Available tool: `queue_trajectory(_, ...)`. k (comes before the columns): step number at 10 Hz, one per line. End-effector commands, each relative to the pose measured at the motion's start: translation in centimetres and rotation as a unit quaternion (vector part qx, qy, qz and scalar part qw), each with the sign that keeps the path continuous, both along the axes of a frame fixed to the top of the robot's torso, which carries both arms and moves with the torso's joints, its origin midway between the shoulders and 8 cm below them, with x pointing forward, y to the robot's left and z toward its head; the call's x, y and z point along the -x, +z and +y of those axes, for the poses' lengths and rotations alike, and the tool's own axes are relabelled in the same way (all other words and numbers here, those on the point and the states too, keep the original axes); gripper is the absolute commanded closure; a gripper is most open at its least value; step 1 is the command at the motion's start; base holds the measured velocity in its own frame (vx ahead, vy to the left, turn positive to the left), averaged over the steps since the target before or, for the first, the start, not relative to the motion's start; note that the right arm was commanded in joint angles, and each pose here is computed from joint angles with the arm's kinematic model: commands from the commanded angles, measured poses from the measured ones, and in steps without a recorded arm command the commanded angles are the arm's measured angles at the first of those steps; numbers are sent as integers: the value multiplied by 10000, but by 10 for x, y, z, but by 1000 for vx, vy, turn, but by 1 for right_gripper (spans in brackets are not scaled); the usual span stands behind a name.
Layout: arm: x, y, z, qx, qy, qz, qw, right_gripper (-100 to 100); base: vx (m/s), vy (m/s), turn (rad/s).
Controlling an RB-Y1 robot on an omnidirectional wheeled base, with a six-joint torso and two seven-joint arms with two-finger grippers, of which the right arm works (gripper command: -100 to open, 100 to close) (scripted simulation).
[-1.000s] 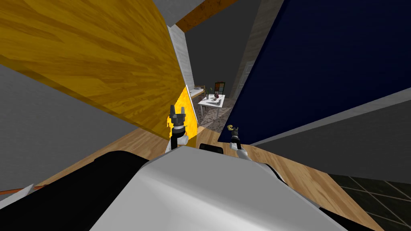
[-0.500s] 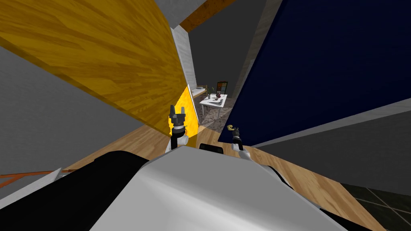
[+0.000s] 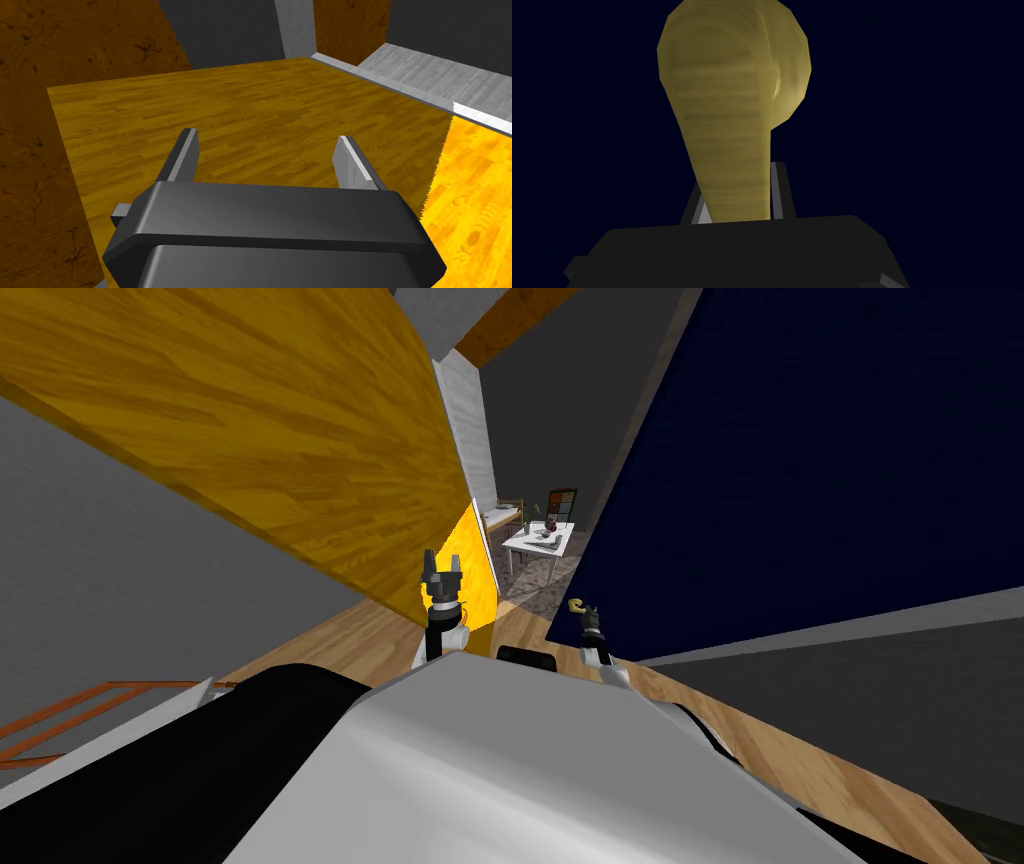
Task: Pull the door open
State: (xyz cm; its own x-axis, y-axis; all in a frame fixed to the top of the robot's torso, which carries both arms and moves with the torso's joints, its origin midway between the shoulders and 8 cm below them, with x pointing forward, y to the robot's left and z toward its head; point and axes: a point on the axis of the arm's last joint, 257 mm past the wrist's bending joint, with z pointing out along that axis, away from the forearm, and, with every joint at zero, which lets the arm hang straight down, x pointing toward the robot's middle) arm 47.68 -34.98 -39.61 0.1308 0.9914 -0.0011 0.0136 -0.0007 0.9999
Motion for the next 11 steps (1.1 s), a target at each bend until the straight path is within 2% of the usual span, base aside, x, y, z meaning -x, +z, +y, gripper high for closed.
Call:
queue_trajectory(1,6,0,-8,4,11,-17,10000,100,-105,12,188)
queue_trajectory(3,8,0,-11,5,15,-22,10000,100,-145,-4,113)
queue_trajectory(4,15,0,-21,9,33,-39,10000,100,-150,15,214)
queue_trajectory(7,27,0,-37,13,71,-60,10000,100,-160,24,181)
queue_trajectory(11,50,2,-65,12,162,-78,9998,100,-133,19,159)
